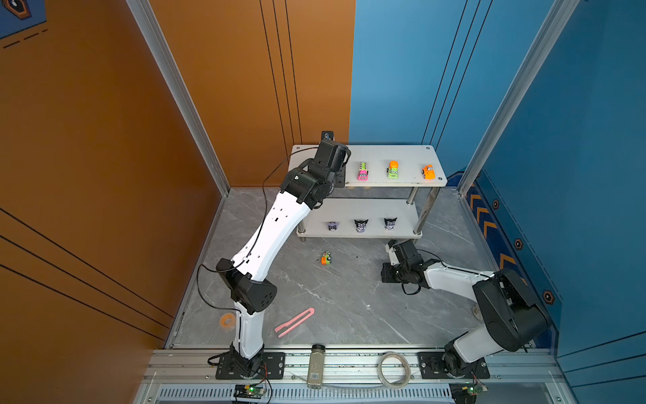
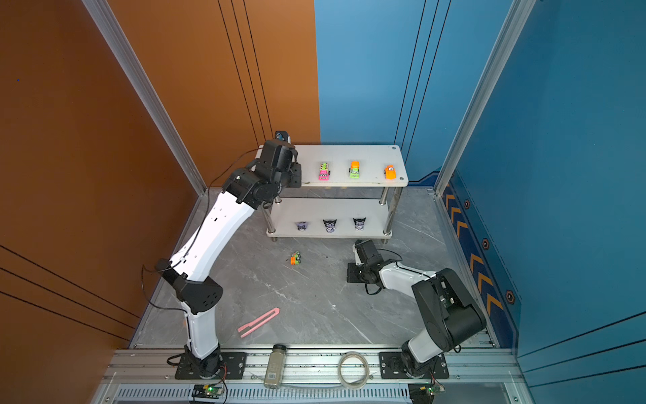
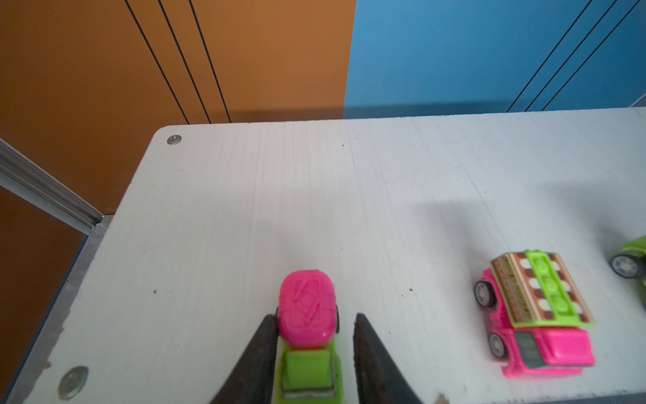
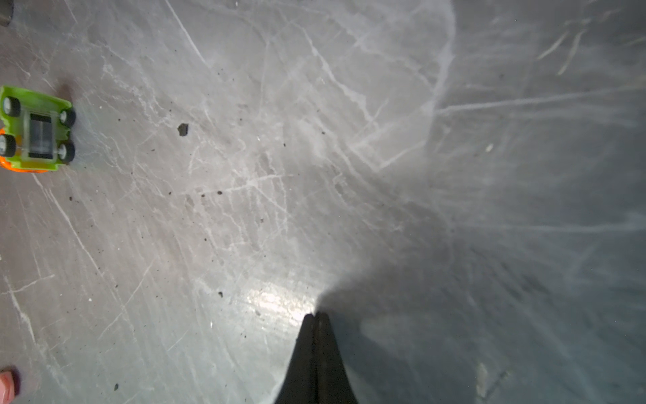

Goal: Place and organize the plastic toys onto the shelf
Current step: 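Lower the pink-and-green car onto the top shelf beside the pink truck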

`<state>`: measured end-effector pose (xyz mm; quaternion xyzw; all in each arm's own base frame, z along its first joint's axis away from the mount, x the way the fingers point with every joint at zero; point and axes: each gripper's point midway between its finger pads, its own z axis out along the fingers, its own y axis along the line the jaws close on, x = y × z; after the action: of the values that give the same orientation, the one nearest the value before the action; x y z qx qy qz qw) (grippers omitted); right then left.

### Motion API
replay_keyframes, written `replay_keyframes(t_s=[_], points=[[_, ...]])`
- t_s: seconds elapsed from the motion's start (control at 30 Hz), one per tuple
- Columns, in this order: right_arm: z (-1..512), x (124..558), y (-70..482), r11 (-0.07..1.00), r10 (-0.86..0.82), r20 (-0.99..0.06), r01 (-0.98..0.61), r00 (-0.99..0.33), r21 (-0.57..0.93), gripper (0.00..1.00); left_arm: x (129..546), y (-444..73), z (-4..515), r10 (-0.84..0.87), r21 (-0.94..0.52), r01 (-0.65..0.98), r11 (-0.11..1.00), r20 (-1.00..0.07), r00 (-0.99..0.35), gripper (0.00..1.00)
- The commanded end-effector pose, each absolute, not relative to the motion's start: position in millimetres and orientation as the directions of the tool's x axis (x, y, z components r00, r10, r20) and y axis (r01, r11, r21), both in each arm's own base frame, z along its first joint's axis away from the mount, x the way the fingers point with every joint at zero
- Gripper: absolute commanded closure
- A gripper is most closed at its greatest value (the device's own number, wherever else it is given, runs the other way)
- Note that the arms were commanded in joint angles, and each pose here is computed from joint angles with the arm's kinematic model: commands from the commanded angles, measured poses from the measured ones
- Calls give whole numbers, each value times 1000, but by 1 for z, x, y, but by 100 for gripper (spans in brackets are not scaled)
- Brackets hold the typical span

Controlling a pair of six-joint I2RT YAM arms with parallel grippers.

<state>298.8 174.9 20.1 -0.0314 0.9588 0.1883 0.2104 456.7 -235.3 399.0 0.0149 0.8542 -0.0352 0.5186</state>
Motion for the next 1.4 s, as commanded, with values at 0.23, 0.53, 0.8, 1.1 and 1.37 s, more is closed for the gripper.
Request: replay_keyframes(t_s=[0.23,0.53,0.8,1.1,1.37], points=[[-3,278,168,943,2,-312,-102,-950,316,100,457,-234,387,31,3,58,998,-877,-480,65],[-4,278,168,944,-1,-308,-102,-951,313,100,463,-234,391,23,-2,51,999,-883,-469,78],[-6,277,168,945,-3,-302,-101,-953,311,100,467,-234,390,23,5,39,999,-886,-463,78],[-7,278,169,945,-5,-298,-101,-955,310,100,467,-234,389,25,10,35,999,-885,-465,69],[-7,277,169,945,-6,-296,-102,-955,310,100,462,-235,400,18,-7,54,999,-893,-451,51]])
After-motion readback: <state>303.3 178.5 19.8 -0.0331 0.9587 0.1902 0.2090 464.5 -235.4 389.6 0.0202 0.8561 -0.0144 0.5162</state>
